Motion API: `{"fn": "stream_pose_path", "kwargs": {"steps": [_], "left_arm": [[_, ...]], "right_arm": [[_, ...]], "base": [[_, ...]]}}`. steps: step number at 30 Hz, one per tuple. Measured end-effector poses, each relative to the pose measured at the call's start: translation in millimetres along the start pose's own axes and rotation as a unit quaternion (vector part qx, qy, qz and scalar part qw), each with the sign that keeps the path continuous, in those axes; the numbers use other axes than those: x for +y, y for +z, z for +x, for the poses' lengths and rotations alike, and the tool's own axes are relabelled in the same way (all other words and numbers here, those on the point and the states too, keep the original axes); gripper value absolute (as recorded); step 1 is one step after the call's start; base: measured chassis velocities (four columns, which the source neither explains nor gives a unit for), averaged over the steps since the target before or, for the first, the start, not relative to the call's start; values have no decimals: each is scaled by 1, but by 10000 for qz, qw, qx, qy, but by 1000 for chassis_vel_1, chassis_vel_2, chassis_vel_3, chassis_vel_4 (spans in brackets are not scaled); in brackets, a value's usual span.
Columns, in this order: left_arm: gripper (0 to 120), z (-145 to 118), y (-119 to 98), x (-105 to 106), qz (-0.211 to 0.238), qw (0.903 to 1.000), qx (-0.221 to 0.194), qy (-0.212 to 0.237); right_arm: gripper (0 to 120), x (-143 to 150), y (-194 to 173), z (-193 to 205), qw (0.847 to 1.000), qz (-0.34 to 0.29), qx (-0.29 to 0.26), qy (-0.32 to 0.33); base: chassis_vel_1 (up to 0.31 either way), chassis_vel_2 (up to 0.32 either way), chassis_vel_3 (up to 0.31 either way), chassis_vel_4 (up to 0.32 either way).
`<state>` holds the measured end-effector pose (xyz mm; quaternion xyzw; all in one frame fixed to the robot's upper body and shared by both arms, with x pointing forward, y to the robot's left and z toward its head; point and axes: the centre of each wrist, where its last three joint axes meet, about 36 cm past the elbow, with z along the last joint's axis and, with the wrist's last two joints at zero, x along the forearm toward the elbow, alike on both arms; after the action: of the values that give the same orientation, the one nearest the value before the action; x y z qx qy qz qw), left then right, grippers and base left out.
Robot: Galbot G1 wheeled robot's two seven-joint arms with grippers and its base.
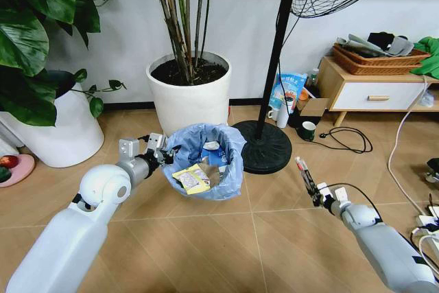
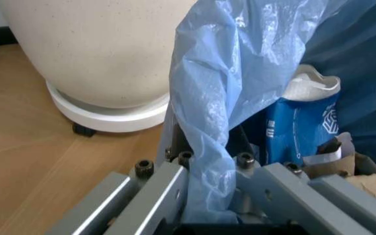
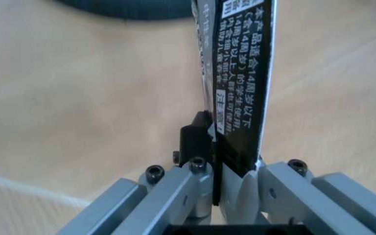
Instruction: Pick up the trash bin and place the garbage on the floor into it.
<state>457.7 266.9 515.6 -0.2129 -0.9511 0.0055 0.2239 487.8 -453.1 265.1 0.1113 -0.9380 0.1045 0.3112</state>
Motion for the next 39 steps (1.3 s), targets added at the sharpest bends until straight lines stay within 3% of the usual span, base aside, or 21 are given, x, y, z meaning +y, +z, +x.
{"fn": "stream_pose_path", "kwargs": {"steps": [11, 17, 23, 30, 39], "left_arm": [[0, 9, 4, 1, -17, 9999, 27, -120], [0, 8, 4, -1, -24, 9999, 44, -96], [0, 5, 5, -3, -32, 9999, 77, -63], [0, 0, 2, -1, -41, 10000, 81, -19], [0, -10, -6, -3, -60, 9999, 86, 97]], "right_arm": [[0, 33, -146, 47, 9820, 2, -1772, -658], [0, 52, -189, 78, 9693, 104, -2238, -1014], [0, 99, -247, 132, 9395, -23, -2813, -1953], [0, 139, -286, 164, 9116, 17, -2925, -2888], [0, 191, -288, 174, 8917, 292, -2615, -3682]], "base": [[0, 0, 0, 0], [0, 0, 0, 0], [0, 0, 0, 0], [0, 0, 0, 0], [0, 0, 0, 0]]}}
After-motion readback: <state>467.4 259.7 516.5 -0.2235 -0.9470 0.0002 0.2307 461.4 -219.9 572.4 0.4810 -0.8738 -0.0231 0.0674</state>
